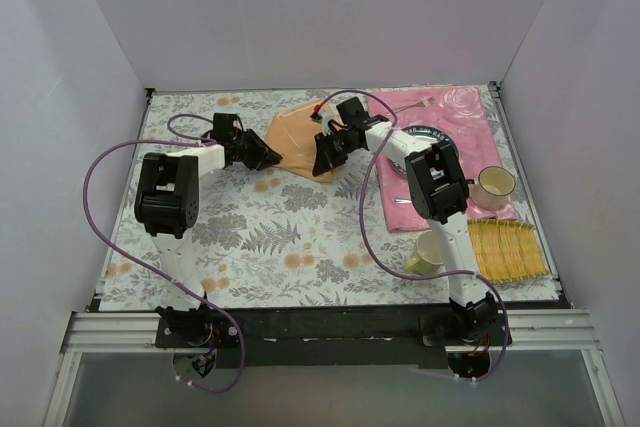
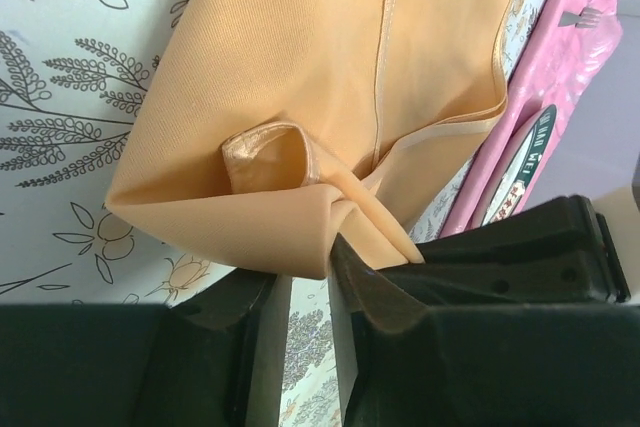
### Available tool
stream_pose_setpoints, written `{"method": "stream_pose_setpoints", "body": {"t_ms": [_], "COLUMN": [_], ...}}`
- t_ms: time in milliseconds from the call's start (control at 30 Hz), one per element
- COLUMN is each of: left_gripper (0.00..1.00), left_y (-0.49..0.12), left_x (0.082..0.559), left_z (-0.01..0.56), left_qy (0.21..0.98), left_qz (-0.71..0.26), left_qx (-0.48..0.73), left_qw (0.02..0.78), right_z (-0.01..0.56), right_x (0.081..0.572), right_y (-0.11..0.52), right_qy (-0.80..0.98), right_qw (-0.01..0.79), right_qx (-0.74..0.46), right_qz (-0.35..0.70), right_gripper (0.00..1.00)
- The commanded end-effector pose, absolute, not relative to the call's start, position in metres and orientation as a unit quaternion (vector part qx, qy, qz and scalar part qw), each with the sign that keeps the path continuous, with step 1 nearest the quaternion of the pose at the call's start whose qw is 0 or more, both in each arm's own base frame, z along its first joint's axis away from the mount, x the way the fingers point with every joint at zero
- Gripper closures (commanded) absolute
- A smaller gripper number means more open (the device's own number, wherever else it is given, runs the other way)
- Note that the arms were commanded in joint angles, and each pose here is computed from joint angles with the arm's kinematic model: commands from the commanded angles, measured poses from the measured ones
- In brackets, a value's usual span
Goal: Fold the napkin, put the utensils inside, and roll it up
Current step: Roll the napkin with the utensil
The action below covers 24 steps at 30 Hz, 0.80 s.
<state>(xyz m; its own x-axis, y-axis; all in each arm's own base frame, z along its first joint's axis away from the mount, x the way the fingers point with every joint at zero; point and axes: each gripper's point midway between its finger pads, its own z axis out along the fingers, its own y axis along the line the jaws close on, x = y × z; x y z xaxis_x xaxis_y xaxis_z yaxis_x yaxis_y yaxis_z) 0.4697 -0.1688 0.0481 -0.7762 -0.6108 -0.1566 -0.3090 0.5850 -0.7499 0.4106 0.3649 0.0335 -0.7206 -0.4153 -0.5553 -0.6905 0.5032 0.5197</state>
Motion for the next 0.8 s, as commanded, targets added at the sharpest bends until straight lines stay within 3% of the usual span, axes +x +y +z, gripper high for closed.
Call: {"method": "stream_pose_setpoints", "body": {"t_ms": [0,300,767], "left_gripper": [0.78,0.78,0.81], "left_y": [-0.175,-0.201,-0.179], "left_x": [0.469,0.456,0.485], "left_z": [0.084,0.114,0.077], "left_qy": [0.861,0.823,0.83], "left_qz": [-0.394,-0.473,-0.44], "left_qx": [-0.223,-0.214,-0.244], "left_qw": [0.231,0.232,0.24], "right_z": [0.024,0.016,0.022], "right_x": [0.385,0.377,0.364], "right_y": [0.37,0.373,0.374], "right_qy": [0.856,0.867,0.859], "right_qw": [0.098,0.055,0.023], "right_qx": [-0.278,-0.231,-0.217], "right_qz": [0.426,0.437,0.463], "right_gripper": [0.86,0.87,0.91]}}
